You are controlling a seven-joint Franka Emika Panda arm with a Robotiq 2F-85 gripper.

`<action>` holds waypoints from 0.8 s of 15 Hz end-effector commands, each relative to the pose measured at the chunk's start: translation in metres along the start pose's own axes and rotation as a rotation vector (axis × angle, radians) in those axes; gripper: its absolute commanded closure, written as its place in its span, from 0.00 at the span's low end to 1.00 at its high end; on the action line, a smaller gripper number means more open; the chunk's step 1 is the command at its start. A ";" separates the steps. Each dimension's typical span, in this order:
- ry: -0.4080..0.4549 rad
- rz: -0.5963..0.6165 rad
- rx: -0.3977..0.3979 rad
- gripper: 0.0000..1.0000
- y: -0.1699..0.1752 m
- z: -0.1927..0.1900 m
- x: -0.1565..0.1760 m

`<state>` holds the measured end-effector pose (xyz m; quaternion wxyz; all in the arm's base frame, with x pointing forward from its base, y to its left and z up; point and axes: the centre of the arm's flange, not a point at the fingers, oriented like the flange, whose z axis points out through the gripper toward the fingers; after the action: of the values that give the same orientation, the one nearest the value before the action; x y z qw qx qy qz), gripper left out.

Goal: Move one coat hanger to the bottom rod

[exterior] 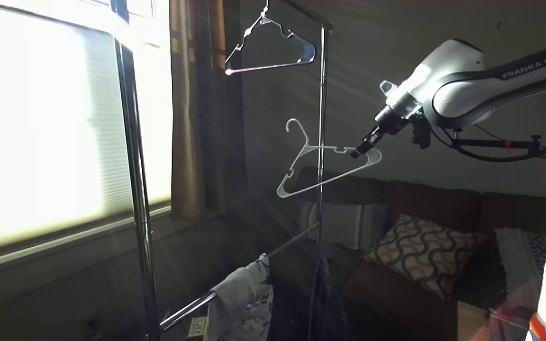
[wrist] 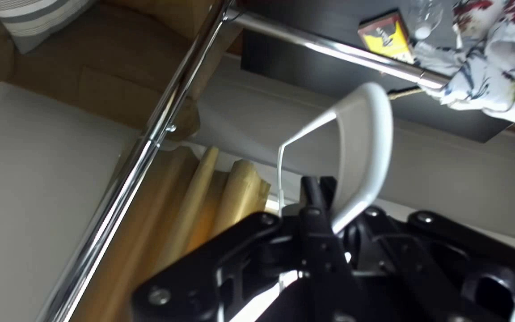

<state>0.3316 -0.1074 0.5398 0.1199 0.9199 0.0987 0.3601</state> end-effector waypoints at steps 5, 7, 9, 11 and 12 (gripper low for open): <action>-0.388 -0.190 0.198 0.98 -0.015 -0.022 -0.051; -0.467 -0.225 0.208 0.98 -0.014 -0.024 -0.055; -0.438 -0.180 0.207 0.93 -0.015 -0.015 -0.053; -0.438 -0.183 0.200 0.93 -0.012 -0.018 -0.051; -0.438 -0.183 0.199 0.93 -0.012 -0.018 -0.050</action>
<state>0.2817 -0.1066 0.5173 0.0793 0.9704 0.1883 0.1285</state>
